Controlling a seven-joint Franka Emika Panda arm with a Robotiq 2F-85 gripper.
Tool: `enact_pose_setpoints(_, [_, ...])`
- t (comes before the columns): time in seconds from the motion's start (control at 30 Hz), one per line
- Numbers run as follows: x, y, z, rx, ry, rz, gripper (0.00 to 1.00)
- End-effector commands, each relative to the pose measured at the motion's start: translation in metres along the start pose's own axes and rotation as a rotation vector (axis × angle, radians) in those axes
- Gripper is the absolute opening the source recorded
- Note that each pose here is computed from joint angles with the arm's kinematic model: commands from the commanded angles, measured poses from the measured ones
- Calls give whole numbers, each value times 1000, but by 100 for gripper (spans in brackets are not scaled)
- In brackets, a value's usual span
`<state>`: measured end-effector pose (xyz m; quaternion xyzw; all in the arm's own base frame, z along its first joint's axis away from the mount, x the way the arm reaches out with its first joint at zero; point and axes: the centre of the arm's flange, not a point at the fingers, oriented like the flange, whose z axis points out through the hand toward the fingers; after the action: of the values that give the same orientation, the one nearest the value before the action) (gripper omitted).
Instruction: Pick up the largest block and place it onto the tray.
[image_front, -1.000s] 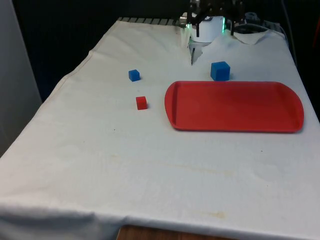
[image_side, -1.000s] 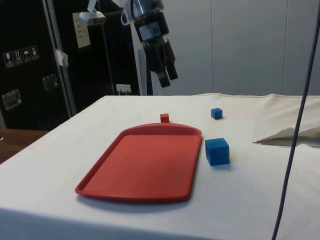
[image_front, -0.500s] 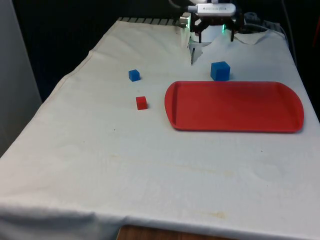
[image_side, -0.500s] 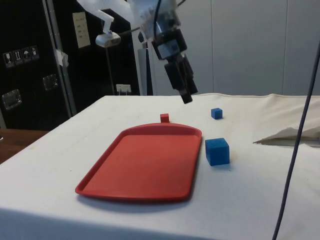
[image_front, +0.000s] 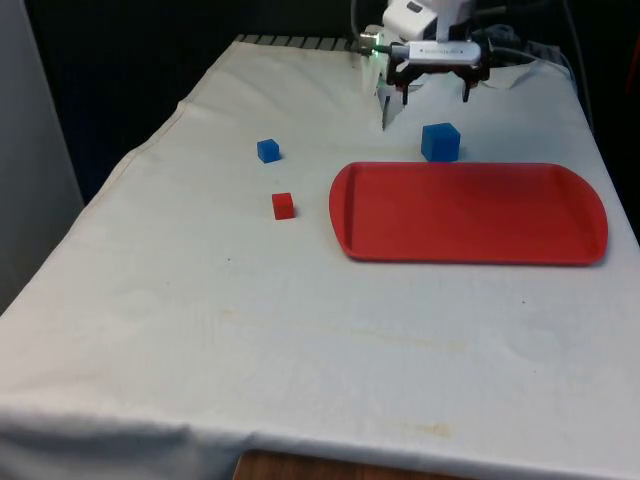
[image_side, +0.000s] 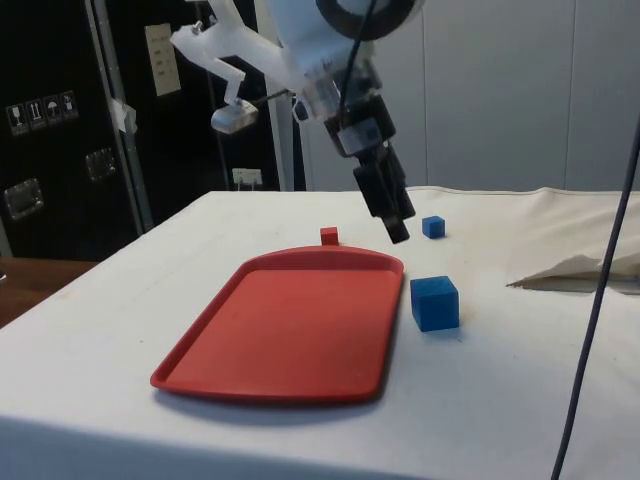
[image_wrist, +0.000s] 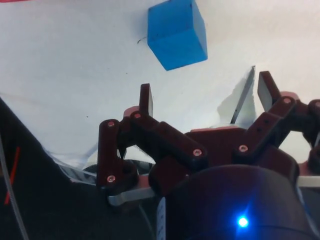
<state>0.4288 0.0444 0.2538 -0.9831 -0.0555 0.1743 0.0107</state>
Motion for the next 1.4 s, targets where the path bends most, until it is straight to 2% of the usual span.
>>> enact_pose_setpoints(0.0, [0,-4,3,-4,9,1,100])
enact_pose_setpoints(0.2, [-4,-20,15,-25,2,-14,100])
enact_pose_setpoints(0.23, [-4,-16,13,-15,-6,-15,100])
enact_pose_setpoints(0.27, [-5,-25,19,-32,0,-19,100])
enact_pose_setpoints(0.47, [-5,-44,34,-52,-3,-32,100])
enact_pose_setpoints(0.57, [-6,-44,34,-47,-11,-35,100])
enact_pose_setpoints(0.63, [-3,-49,45,-63,-6,-42,100])
enact_pose_setpoints(0.8, [1,-50,59,-88,-19,-54,100])
enact_pose_setpoints(0.83, [1,-50,58,-77,-21,-55,100])
enact_pose_setpoints(0.87, [2,-50,61,-93,-21,-57,100])
enact_pose_setpoints(1.1, [4,-43,69,-125,-36,-76,100])
enact_pose_setpoints(1.13, [4,-43,68,-118,-41,-75,100])
enact_pose_setpoints(1.17, [4,-42,69,-129,-36,-80,100])
enact_pose_setpoints(1.37, [5,-42,76,-141,-46,-96,100])
